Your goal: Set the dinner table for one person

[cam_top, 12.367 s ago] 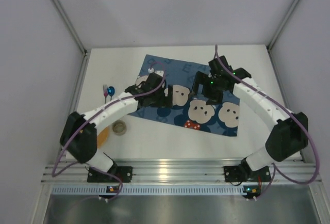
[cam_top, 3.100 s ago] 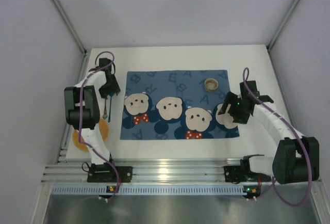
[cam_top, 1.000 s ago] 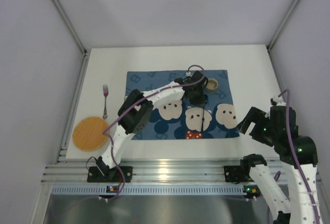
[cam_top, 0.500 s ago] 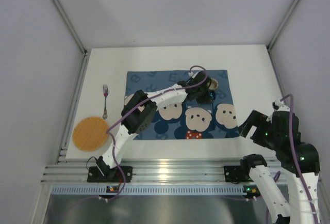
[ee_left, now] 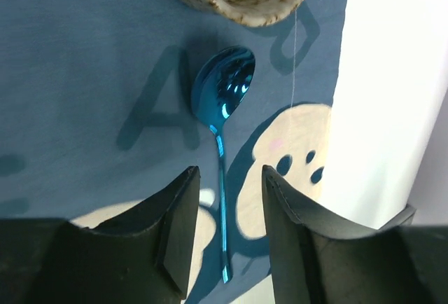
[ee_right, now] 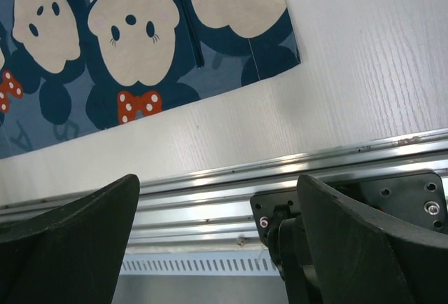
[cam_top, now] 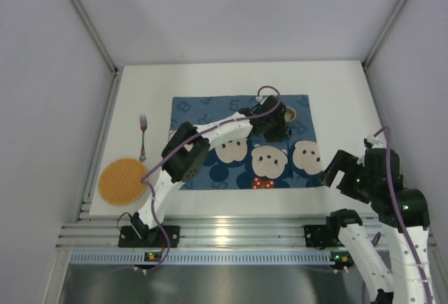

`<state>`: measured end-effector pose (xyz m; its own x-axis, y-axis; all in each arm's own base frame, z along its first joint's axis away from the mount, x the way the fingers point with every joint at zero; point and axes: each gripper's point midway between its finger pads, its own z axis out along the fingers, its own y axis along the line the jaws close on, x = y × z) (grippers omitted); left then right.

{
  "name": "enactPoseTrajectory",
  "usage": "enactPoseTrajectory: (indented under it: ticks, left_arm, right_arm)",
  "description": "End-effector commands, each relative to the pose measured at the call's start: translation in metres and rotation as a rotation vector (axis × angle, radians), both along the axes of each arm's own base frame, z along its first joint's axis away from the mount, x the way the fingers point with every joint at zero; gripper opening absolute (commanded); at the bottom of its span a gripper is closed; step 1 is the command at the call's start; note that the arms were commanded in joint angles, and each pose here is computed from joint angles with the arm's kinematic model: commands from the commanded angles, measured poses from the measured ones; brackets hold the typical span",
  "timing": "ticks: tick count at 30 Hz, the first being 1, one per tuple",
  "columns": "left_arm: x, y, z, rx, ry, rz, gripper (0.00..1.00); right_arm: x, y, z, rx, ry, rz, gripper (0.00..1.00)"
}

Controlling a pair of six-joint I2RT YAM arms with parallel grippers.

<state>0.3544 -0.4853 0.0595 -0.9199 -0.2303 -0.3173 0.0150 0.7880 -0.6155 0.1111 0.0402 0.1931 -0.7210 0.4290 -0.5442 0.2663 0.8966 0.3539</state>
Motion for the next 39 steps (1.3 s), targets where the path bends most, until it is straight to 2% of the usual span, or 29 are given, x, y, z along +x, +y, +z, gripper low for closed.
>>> enactPoseTrajectory:
  ticks: [1, 2, 3, 4, 5, 6, 7, 9, 10, 12, 13, 16, 21, 25, 31, 39]
  left_arm:
    - [0.015, 0.037, 0.092, 0.009, -0.165, 0.001, 0.46]
    - [0.021, 0.072, 0.081, 0.083, -0.128, 0.027, 0.46]
    - [0.029, 0.100, 0.095, 0.130, -0.168, 0.050, 0.46]
    - [0.045, 0.146, 0.082, 0.204, -0.143, 0.118, 0.46]
    - [0.040, 0.180, 0.073, 0.286, -0.111, 0.114, 0.46]
    - [0.044, 0.210, 0.085, 0.317, -0.126, 0.151, 0.45]
    - [0.051, 0.264, 0.068, 0.408, -0.091, 0.226, 0.45]
    - [0.047, 0.318, 0.068, 0.495, -0.081, 0.256, 0.45]
    - [0.044, 0.357, 0.053, 0.537, -0.032, 0.303, 0.45]
    - [0.034, 0.395, 0.036, 0.617, 0.031, 0.293, 0.45]
    - [0.031, 0.425, 0.026, 0.656, 0.082, 0.339, 0.45]
    - [0.015, 0.477, 0.002, 0.730, 0.202, 0.390, 0.41]
    - [0.005, 0.526, -0.017, 0.759, 0.284, 0.461, 0.41]
    - [0.005, 0.547, -0.024, 0.792, 0.305, 0.481, 0.39]
    - [0.014, 0.558, -0.022, 0.802, 0.271, 0.482, 0.39]
    - [0.023, 0.571, -0.036, 0.777, 0.293, 0.481, 0.39]
  right_arm:
    - [0.000, -0.002, 0.013, -0.017, -0.026, 0.006, 0.95]
    - [-0.001, -0.005, 0.015, -0.032, -0.029, 0.003, 0.96]
    - [-0.001, -0.006, 0.020, -0.038, -0.042, 0.002, 0.97]
    - [-0.003, -0.007, 0.020, -0.044, -0.033, 0.002, 0.98]
    - [-0.003, -0.007, 0.021, -0.044, -0.033, 0.002, 0.99]
    - [-0.004, -0.007, 0.020, -0.045, -0.029, 0.006, 0.99]
    - [-0.003, -0.012, 0.018, -0.067, -0.022, -0.007, 1.00]
    - [-0.002, -0.011, 0.016, -0.067, -0.011, -0.004, 1.00]
    - [0.000, -0.010, 0.015, -0.064, -0.011, 0.004, 1.00]
    - [0.001, -0.003, 0.008, -0.038, 0.007, 0.028, 1.00]
    - [0.004, -0.001, 0.008, -0.028, 0.000, 0.034, 0.99]
    - [0.009, 0.007, 0.002, 0.006, 0.014, 0.048, 1.00]
    - [0.015, 0.009, 0.000, 0.010, 0.027, 0.054, 1.00]
    - [0.017, 0.007, -0.001, -0.003, 0.036, 0.056, 1.00]
    - [0.020, 0.002, 0.000, -0.034, 0.042, 0.047, 1.00]
    - [0.024, 0.001, -0.006, -0.037, 0.065, 0.035, 1.00]
